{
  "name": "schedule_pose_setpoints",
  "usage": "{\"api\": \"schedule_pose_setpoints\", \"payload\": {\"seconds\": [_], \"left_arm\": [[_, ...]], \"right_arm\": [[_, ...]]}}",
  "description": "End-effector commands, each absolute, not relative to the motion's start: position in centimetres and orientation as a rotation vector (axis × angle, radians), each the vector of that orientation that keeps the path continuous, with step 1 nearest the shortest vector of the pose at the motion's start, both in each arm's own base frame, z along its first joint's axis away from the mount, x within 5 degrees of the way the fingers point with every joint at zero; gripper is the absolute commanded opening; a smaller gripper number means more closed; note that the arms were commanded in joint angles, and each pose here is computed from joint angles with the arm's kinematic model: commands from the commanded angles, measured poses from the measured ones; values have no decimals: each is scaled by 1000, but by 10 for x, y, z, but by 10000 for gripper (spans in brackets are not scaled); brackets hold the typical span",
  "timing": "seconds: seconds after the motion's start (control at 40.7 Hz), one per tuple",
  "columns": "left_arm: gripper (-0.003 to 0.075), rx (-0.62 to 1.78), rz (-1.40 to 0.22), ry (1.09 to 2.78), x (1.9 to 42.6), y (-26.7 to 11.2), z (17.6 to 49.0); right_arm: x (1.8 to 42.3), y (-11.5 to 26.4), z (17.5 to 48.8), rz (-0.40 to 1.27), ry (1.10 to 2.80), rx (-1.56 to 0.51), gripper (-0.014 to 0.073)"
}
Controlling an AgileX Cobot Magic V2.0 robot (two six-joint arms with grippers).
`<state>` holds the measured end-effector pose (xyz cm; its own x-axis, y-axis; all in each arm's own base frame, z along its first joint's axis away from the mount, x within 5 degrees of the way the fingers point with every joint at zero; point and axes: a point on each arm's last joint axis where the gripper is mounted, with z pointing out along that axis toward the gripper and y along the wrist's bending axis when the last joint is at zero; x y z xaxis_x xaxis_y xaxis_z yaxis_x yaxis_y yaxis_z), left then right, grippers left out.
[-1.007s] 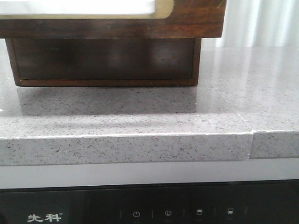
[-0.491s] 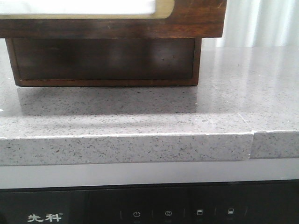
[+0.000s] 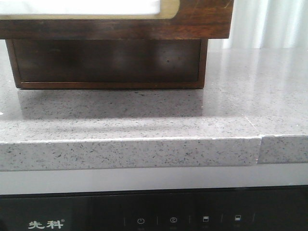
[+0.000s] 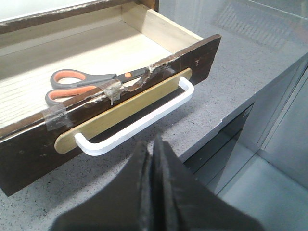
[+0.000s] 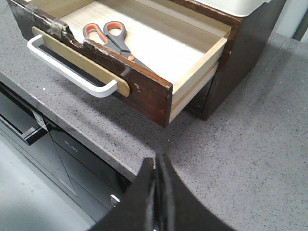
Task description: Put scissors in drawer with both arms
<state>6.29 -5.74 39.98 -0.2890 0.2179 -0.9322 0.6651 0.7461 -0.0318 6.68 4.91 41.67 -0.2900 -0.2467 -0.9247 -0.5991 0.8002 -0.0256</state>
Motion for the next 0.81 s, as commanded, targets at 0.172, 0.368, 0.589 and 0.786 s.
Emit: {"api": "schedule_pose_setpoints", "payload": {"seconds": [0.172, 0.368, 0.589, 0.786], "left_arm": [[-20, 627, -554, 1748, 62, -57, 415], [-20, 475, -379, 1725, 60, -37, 395], [-20, 232, -134, 1597, 51, -14, 341], [-20, 91, -3, 1551, 46, -4, 290]], "right_arm": [[68, 49, 430, 415, 1787, -601, -68], [68, 49, 430, 415, 1787, -601, -68], [68, 49, 430, 415, 1787, -601, -68], [68, 49, 430, 415, 1787, -601, -68]]}}
